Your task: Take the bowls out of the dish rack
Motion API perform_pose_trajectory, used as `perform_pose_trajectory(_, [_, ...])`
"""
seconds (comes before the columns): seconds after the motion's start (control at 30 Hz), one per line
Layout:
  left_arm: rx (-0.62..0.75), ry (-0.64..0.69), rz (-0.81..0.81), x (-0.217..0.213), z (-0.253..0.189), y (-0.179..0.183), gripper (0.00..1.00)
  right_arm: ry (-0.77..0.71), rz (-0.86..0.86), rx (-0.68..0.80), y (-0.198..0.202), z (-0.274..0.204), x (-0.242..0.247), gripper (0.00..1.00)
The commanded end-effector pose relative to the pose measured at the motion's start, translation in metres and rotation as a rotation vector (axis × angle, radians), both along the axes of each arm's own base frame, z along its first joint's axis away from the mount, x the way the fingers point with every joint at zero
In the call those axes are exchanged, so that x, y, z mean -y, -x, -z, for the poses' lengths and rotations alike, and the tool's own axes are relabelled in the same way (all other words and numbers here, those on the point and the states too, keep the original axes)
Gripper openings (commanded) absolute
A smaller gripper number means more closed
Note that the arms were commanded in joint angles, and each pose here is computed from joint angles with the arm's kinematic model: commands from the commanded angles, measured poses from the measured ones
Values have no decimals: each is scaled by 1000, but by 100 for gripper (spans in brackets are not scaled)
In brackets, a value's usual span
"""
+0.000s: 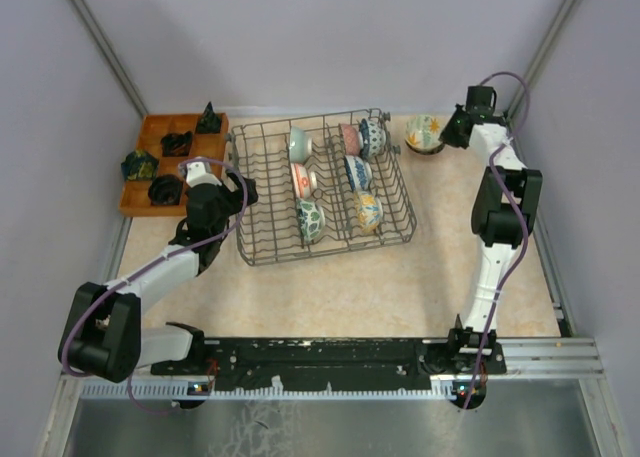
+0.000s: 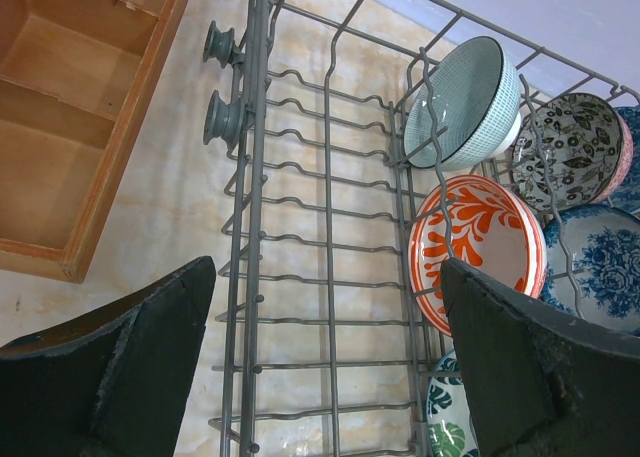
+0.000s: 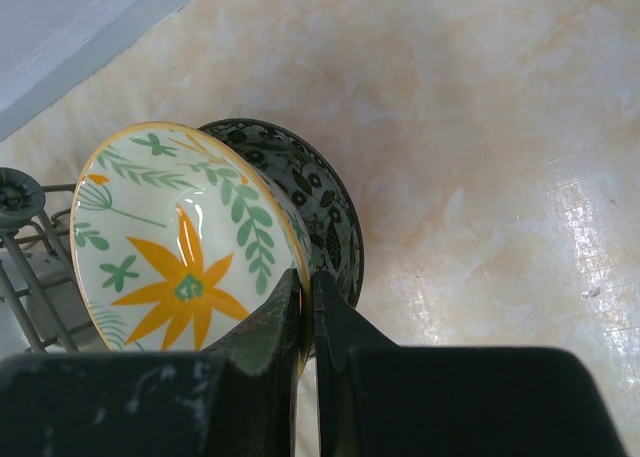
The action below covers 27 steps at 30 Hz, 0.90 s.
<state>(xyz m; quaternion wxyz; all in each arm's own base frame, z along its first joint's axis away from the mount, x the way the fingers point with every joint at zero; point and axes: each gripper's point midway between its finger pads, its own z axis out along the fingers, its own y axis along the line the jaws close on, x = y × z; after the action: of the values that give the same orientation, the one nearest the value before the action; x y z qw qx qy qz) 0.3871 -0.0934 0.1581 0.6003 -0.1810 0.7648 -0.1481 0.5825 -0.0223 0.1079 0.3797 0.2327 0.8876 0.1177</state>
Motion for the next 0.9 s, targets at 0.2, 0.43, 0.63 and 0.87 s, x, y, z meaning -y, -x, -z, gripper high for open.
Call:
perform_pose_trajectory(0.2, [44,19,10,4,-16,-5,99,-14,-3,57,-16,-13,3,0])
perform_pose_trajectory(0.43, [43,18,7,4,-15,-5,99,-17,-7,55,-16,-12,2,12])
perform_pose_trajectory(0.63, [43,18,7,3,-16,-5,99,-20,-9,57,-15,-15,2,31])
perform_pose_trajectory(0.87, [43,17,6,3,-16,-4,99,-9,-3,74,-11,-27,4,40])
